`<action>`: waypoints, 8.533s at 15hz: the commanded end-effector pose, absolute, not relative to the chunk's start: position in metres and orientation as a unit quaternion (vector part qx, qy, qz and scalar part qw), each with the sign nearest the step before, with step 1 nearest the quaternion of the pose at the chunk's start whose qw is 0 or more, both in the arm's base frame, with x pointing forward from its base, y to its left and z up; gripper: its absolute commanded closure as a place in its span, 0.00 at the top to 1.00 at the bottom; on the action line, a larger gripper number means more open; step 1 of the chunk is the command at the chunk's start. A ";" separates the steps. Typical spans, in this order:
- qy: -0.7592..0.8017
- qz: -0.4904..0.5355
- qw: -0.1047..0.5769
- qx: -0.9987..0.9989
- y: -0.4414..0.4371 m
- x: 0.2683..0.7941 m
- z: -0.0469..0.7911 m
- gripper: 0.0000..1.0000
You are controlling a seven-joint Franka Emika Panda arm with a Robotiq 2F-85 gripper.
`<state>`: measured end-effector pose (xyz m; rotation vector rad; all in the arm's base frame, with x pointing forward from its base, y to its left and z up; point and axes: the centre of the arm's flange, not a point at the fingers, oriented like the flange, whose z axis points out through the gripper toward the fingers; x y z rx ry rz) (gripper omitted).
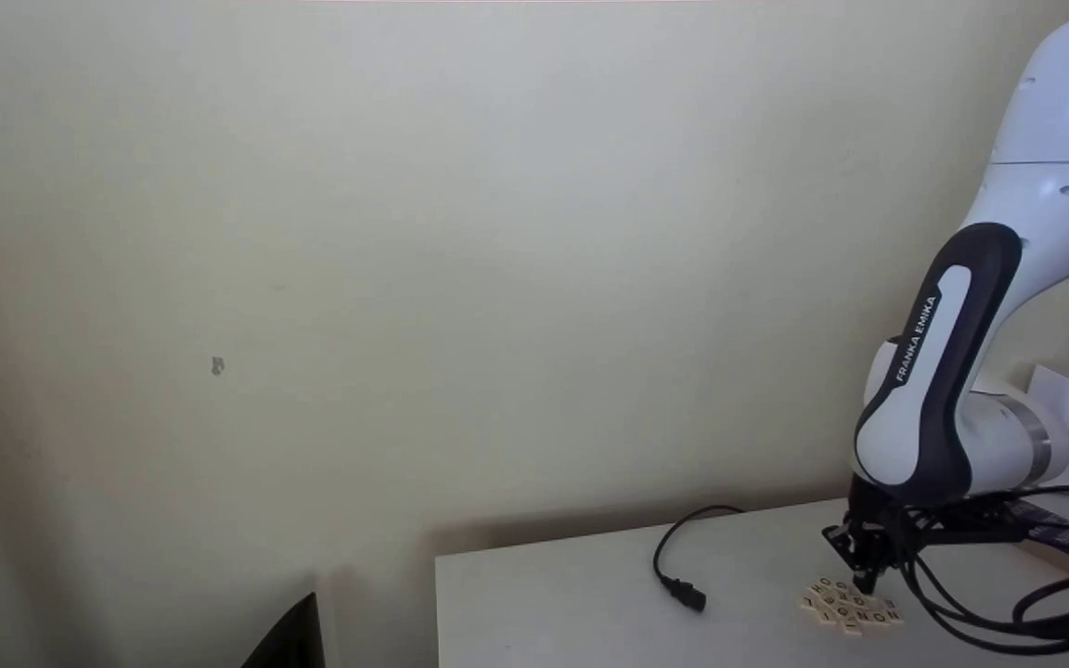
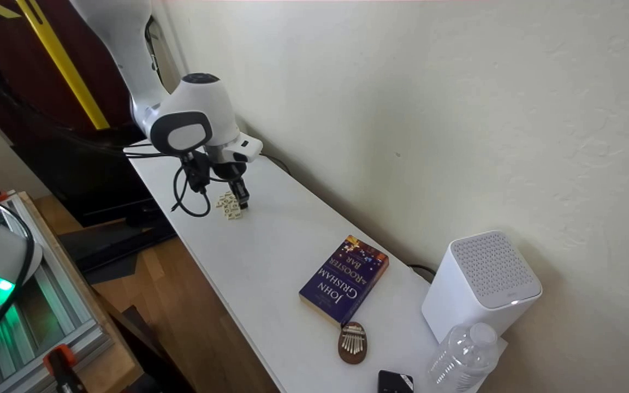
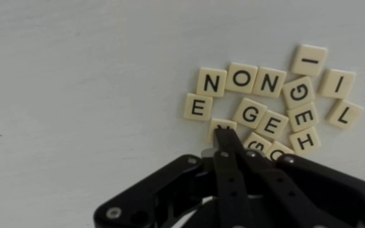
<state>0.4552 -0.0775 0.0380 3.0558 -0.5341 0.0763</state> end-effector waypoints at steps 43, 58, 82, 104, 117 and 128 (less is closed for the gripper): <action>-0.064 0.083 0.003 0.995 -0.078 0.414 0.066 0.00; -0.087 0.057 0.012 0.994 -0.088 0.418 0.044 0.00; -0.284 0.007 -0.008 0.959 -0.119 0.444 0.015 0.00; -0.625 -0.015 -0.027 0.780 -0.124 0.453 0.019 0.00; -0.712 -0.015 -0.039 0.700 -0.126 0.451 0.023 0.00; -0.642 0.006 -0.055 0.765 -0.117 0.443 0.059 0.00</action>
